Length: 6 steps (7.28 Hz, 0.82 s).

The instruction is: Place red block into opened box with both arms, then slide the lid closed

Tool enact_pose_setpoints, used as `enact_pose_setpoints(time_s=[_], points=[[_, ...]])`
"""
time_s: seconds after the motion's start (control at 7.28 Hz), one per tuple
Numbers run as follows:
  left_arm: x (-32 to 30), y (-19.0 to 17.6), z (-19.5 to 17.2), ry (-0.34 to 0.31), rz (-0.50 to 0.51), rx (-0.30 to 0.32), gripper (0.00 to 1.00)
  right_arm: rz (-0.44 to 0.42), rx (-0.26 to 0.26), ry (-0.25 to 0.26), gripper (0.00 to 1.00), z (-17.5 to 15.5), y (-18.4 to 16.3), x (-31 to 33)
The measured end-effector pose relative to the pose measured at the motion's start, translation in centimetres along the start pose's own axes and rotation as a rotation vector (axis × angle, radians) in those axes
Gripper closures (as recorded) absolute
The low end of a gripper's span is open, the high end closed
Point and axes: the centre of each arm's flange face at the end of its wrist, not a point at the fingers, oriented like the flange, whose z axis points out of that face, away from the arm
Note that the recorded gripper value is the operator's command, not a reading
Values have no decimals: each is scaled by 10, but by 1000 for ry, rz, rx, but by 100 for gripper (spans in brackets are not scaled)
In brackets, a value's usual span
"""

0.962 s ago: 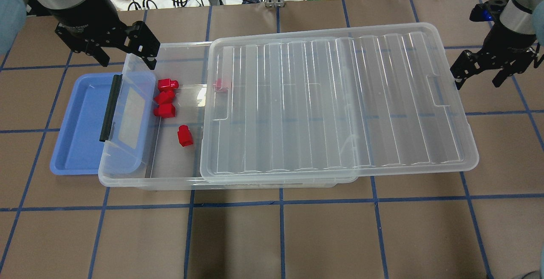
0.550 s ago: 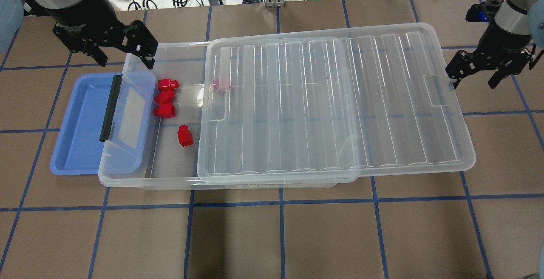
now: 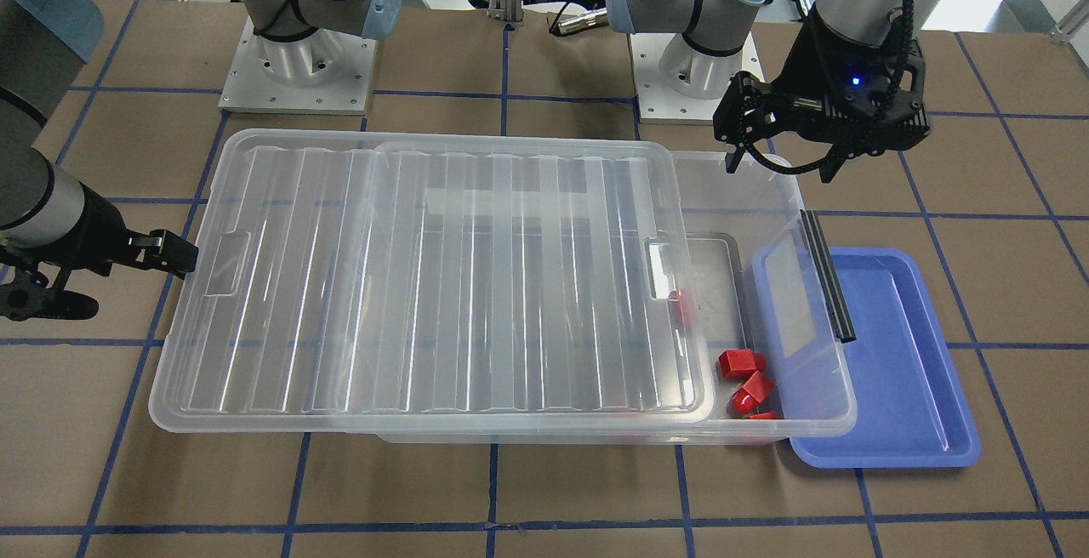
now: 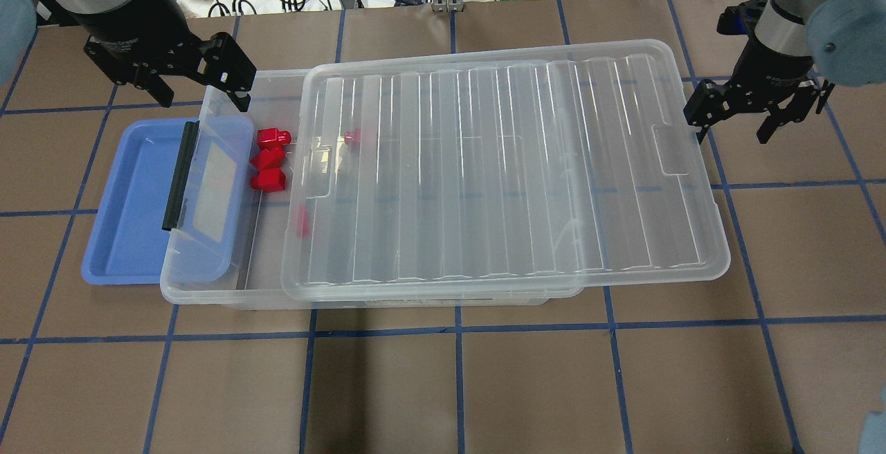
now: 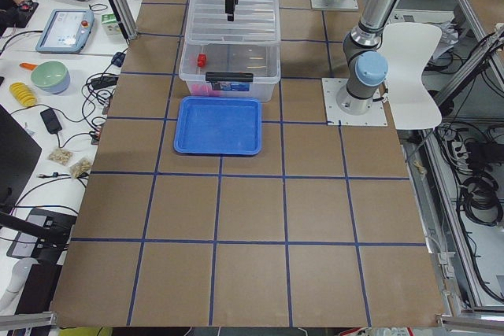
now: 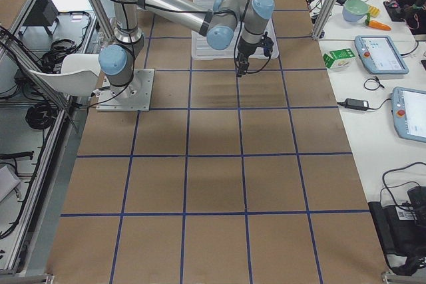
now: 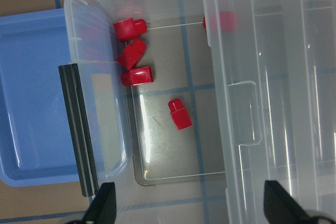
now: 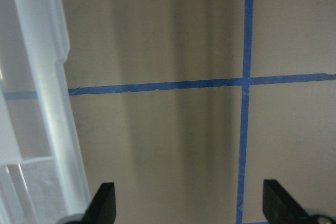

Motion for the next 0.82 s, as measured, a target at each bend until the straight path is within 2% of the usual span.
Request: enact_pose_setpoints(time_s=[0.41, 0.82], points=[[0, 4, -3, -7, 0, -1, 0, 67, 10, -2, 0, 0, 3, -55], [-4, 5, -4, -44, 0, -7, 0, 117, 7, -7, 0, 3, 8, -97]])
